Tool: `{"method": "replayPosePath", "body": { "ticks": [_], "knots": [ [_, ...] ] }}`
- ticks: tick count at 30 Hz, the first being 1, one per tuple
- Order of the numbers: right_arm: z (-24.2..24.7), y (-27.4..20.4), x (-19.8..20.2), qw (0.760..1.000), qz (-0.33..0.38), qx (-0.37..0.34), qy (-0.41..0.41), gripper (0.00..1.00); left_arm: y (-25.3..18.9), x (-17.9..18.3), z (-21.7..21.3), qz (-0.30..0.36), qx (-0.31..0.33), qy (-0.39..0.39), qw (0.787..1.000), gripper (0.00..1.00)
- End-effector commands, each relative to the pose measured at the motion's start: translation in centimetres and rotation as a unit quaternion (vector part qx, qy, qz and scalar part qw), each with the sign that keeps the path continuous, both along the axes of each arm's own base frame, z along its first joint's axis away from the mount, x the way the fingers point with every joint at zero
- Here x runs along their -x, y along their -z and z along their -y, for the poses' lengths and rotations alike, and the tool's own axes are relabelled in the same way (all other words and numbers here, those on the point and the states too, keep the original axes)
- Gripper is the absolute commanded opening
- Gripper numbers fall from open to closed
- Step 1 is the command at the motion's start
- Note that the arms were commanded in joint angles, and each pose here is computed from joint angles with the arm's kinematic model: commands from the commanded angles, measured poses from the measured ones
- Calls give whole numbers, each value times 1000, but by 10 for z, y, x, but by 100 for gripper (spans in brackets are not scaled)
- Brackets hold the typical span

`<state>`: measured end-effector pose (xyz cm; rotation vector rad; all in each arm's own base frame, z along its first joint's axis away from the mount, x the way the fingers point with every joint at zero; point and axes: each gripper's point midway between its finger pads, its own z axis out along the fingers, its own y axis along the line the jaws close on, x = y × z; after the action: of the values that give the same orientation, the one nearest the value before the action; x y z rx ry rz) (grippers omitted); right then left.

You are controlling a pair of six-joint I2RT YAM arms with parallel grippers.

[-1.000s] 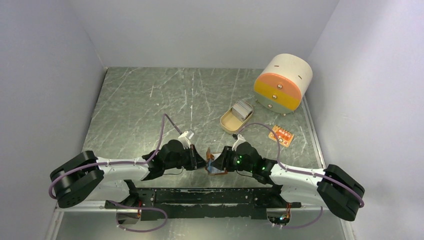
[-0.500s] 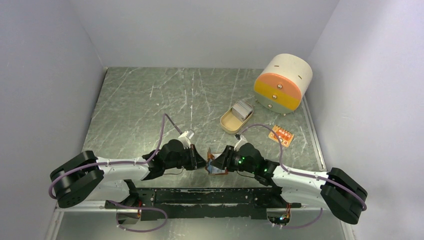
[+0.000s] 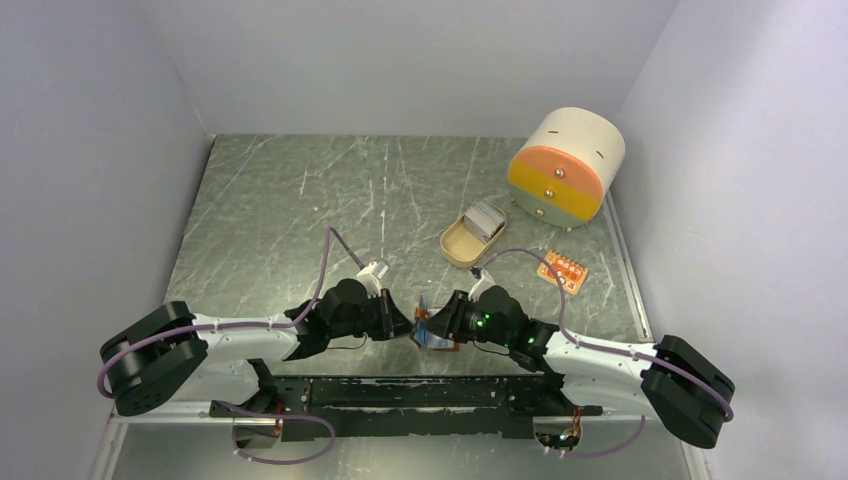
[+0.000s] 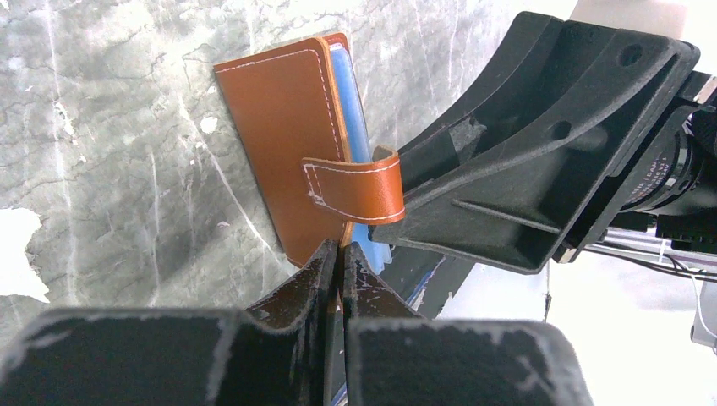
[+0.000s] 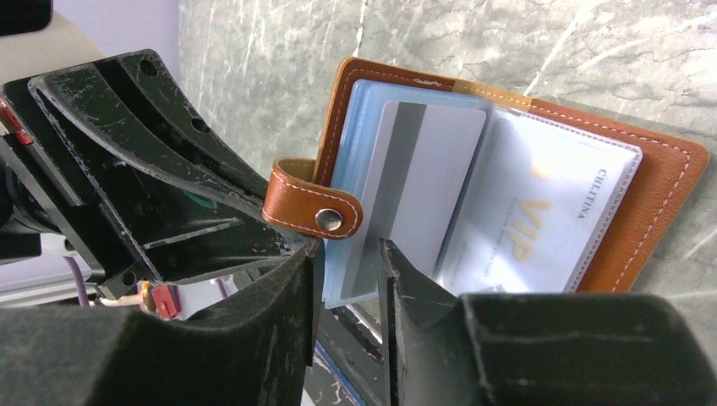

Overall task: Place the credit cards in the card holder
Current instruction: Turn over the card slot in the card holder.

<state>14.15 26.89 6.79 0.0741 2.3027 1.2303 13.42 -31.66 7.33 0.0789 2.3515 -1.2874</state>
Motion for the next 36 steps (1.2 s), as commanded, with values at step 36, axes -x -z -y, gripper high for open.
{"method": "replayPosePath", "body": {
  "ticks": [36],
  "knots": [
    [53,30,-27,964,44,261,16,64,13,2,-8,-6,-18,-10,1000,9]
  ]
}}
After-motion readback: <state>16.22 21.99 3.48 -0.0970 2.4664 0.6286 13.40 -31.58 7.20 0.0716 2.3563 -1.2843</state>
